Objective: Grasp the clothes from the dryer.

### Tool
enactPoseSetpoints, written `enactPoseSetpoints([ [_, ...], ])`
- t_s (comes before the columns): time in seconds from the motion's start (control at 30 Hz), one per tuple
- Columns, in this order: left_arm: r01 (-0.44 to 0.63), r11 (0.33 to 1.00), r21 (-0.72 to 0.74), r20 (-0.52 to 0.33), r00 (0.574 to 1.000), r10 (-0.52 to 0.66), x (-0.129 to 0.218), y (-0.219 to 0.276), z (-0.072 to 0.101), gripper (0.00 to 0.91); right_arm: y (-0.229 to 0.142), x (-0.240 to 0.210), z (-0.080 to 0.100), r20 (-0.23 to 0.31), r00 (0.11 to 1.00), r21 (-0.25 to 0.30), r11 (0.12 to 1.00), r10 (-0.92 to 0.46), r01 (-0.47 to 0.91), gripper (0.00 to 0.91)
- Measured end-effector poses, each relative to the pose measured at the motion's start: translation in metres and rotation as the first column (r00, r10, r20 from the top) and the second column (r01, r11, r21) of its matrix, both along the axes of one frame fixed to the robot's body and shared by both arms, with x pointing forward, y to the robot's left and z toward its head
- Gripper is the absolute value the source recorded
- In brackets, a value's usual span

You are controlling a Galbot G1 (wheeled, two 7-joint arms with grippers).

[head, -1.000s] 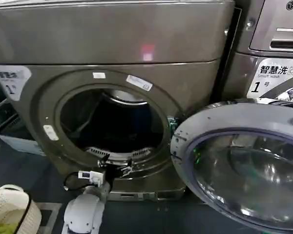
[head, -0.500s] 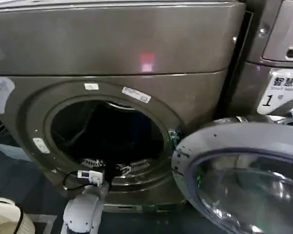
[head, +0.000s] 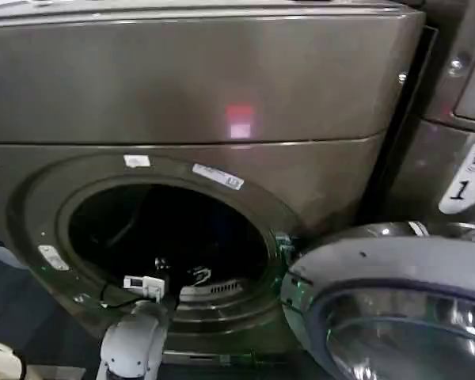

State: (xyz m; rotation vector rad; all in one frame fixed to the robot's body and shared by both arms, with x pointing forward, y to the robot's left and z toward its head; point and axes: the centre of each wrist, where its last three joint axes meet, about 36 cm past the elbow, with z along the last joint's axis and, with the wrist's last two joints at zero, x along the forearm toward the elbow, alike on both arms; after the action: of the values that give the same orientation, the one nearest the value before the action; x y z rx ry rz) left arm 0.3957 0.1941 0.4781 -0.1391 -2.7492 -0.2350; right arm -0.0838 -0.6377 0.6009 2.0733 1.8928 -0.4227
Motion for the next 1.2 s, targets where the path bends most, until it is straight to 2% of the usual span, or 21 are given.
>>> enactPoseSetpoints([
  [0.2,-0.025,1.0,0.014,-0.013,1.0,0.025,0.03,0.002,-0.008,0.907,0.0,0.001,-0.001,-0.006,1.0,0.0,1.0,0.004,-0.004,0.907],
  [0.4,-0.057,0.998,0.026,-0.029,0.998,0.058,0.076,0.009,-0.014,0.907,0.002,0.001,-0.002,-0.01,1.0,-0.003,1.0,0.002,-0.002,0.907],
  [0.8,-0.077,0.996,0.033,-0.087,0.993,0.08,0.182,0.007,-0.013,0.907,0.003,0.003,-0.012,-0.019,1.0,0.014,1.0,0.006,-0.005,0.907],
  [1.03,-0.09,0.994,0.059,-0.12,0.988,0.097,0.223,0.008,-0.009,0.907,0.001,0.004,-0.016,-0.024,1.0,0.018,1.0,0.005,-0.004,0.907],
  [1.2,-0.073,0.992,0.099,-0.104,0.991,0.083,0.243,0.006,-0.008,0.907,0.001,0.005,-0.017,-0.026,1.0,0.02,1.0,0.009,-0.008,0.907],
])
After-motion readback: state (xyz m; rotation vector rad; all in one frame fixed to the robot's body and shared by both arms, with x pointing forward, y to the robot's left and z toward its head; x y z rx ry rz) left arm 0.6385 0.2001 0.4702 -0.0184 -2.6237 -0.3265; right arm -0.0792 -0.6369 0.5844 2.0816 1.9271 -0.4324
